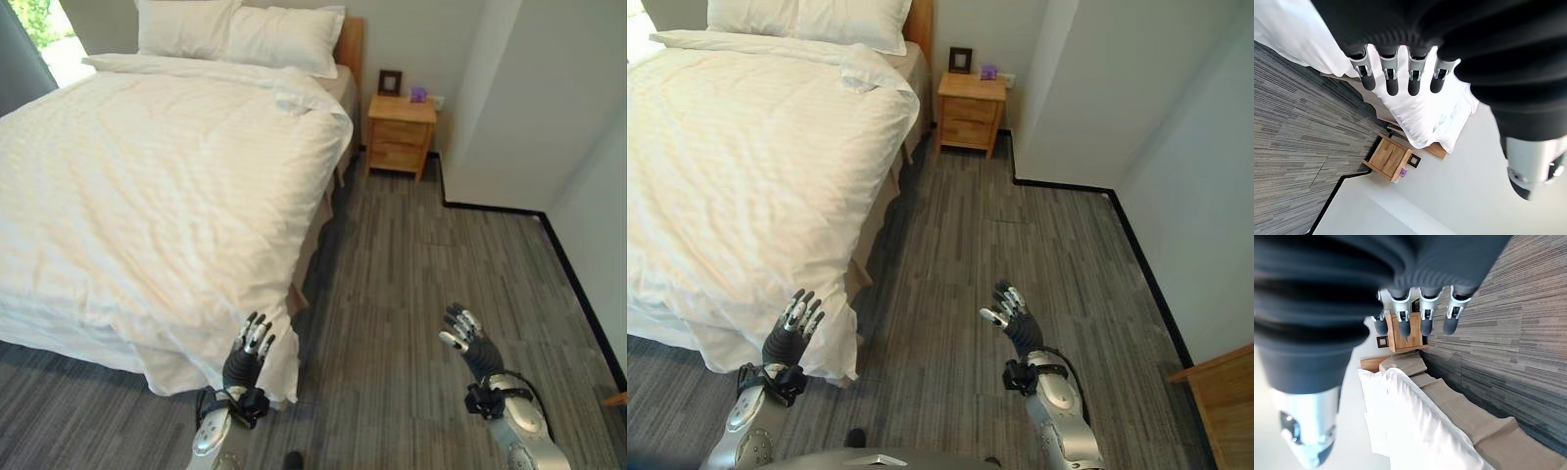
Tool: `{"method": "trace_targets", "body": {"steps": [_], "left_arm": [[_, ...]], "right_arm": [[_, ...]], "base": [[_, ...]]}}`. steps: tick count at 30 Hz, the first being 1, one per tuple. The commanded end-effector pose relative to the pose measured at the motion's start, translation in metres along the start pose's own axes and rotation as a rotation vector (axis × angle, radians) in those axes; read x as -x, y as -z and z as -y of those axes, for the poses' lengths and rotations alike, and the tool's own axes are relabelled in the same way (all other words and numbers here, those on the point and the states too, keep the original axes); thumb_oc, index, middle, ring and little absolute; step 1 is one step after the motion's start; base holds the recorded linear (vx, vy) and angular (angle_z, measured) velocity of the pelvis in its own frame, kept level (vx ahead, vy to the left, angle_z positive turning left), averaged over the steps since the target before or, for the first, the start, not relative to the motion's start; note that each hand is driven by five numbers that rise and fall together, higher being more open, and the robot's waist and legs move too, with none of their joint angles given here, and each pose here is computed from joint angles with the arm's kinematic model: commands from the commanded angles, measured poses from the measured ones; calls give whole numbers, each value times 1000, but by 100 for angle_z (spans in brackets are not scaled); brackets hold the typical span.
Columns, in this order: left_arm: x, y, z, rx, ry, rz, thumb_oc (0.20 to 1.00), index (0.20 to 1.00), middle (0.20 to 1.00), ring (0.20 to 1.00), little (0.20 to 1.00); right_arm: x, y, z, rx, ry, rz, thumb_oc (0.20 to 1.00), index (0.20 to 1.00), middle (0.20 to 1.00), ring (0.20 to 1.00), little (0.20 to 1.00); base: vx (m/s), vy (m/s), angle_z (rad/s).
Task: Making the bed.
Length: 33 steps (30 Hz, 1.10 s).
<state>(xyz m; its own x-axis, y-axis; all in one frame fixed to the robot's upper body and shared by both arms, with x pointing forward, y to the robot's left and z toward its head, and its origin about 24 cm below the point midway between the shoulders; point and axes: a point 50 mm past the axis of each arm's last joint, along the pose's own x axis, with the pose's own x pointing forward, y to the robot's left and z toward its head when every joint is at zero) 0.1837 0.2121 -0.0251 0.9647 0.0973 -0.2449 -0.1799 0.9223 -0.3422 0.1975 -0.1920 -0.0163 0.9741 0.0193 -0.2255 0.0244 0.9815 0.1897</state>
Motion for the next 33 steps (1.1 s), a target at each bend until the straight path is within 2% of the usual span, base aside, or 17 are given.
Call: {"method": "trace_targets", "body": {"steps": [1, 4, 7, 11, 15, 22, 26, 29, 33], "left_arm": [[-21, -75, -28, -171, -130, 300, 1000, 1000, 1000, 1000, 1000], [-16, -74, -41, -188, -186, 291, 1000, 1000, 1000, 1000, 1000], [-12, -67, -48, -176, -228, 265, 1000, 1000, 1000, 1000, 1000], [-11, -56, -43, -154, -195, 224, 1000, 1000, 1000, 1000, 1000], [-21, -73, -42, -197, -182, 269, 1000, 1000, 1000, 1000, 1000], [-20, -92, -52, -197, -217, 339, 1000, 1000, 1000, 1000, 1000], [-19, -75, -52, -52, -247, 305, 1000, 1000, 1000, 1000, 1000], [-15, -62, -49, -23, -219, 264, 1000, 1000, 1000, 1000, 1000], [-9, -53, -52, 19, -233, 244, 1000, 1000, 1000, 1000, 1000]], "right_arm": [[-5, -52, 62, 74, 255, 209, 1000, 1000, 1000, 1000, 1000], [-7, -49, 57, 143, 195, 171, 1000, 1000, 1000, 1000, 1000], [-9, -48, 56, 115, 187, 164, 1000, 1000, 1000, 1000, 1000], [-5, -41, 57, 94, 198, 153, 1000, 1000, 1000, 1000, 1000], [-2, -42, 53, 99, 176, 166, 1000, 1000, 1000, 1000, 1000], [-6, -43, 47, 108, 156, 174, 1000, 1000, 1000, 1000, 1000], [-14, -51, 48, 107, 138, 191, 1000, 1000, 1000, 1000, 1000], [-11, -53, 56, 111, 137, 179, 1000, 1000, 1000, 1000, 1000], [-13, -56, 58, 140, 132, 179, 1000, 1000, 1000, 1000, 1000]], "base": [[-6, 155, 2], [12, 179, -35], [18, 66, -45], [5, 20, -12], [-20, -106, -22], [-12, -448, -7], [-46, -523, -14], [-38, -462, 61], [75, -306, -43]]}}
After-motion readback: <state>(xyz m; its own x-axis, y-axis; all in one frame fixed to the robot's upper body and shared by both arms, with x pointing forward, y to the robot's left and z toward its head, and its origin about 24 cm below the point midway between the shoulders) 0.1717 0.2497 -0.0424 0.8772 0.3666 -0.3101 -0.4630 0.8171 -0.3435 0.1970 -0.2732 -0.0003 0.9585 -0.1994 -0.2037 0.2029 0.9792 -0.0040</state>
